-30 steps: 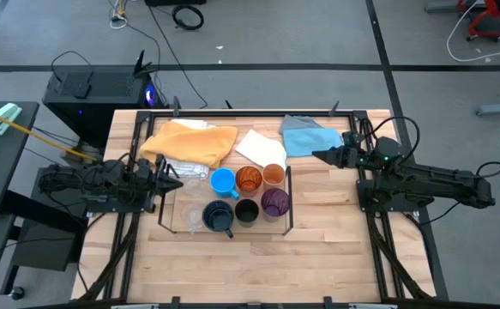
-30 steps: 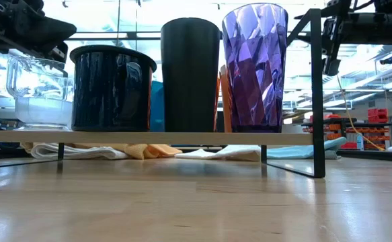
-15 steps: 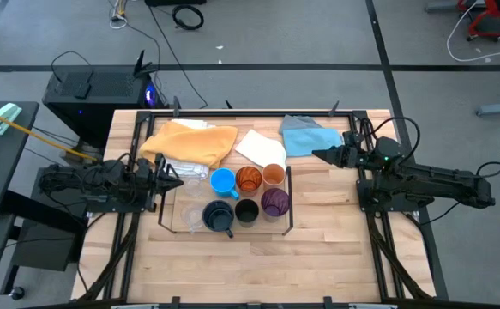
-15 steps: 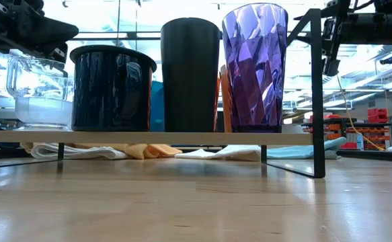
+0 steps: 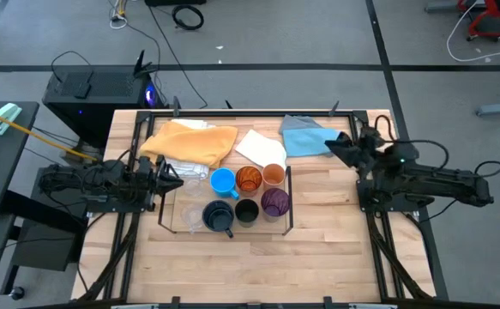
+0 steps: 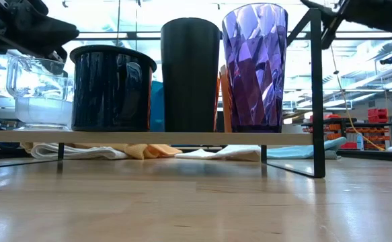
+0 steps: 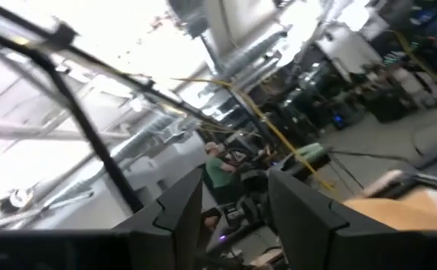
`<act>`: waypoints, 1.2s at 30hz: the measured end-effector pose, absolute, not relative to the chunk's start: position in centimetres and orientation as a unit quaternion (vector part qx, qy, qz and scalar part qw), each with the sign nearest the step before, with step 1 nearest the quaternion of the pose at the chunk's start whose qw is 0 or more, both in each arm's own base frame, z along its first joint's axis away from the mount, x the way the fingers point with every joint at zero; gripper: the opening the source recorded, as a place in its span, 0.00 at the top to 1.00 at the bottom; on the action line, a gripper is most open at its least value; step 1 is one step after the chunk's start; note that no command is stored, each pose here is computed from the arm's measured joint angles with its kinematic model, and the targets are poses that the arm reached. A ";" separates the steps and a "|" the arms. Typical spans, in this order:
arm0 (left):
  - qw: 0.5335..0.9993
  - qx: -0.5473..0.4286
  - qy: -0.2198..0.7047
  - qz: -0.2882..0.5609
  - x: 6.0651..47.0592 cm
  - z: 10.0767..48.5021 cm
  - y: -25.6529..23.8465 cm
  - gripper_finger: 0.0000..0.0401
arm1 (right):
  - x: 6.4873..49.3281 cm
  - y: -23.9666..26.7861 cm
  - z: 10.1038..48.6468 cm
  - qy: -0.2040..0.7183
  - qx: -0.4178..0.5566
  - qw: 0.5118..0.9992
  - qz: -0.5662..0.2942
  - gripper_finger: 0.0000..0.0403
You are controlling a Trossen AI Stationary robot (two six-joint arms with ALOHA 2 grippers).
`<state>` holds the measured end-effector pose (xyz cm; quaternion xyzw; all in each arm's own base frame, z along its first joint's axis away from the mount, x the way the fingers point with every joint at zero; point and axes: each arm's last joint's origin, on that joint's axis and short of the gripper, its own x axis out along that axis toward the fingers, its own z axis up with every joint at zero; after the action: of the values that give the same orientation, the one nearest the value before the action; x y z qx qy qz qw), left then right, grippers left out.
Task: Stack small to large cups/mugs on shelf
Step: Return to Home Position
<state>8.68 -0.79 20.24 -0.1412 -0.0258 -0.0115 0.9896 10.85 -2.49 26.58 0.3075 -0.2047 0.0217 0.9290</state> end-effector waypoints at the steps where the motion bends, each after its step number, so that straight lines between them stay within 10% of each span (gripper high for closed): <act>1: 0.990 -0.141 -0.026 -0.011 8.7 20.2 -0.8 0.87 | 10.6 -2.4 26.7 -0.207 0.298 0.932 0.029 0.60; 21: 0.990 -0.141 -0.026 -0.012 8.7 20.3 -0.8 0.87 | 8.1 -2.4 23.8 -0.151 0.124 0.979 -0.060 0.62; 36: 0.990 -0.141 -0.026 -0.012 8.7 20.3 -0.8 0.86 | 8.4 -2.0 22.1 -0.272 0.143 0.952 -0.009 0.64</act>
<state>8.68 -0.79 20.27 -0.1410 -0.0263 -0.0116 0.9896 8.42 -1.98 22.10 0.1430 -0.2719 -0.0094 0.9516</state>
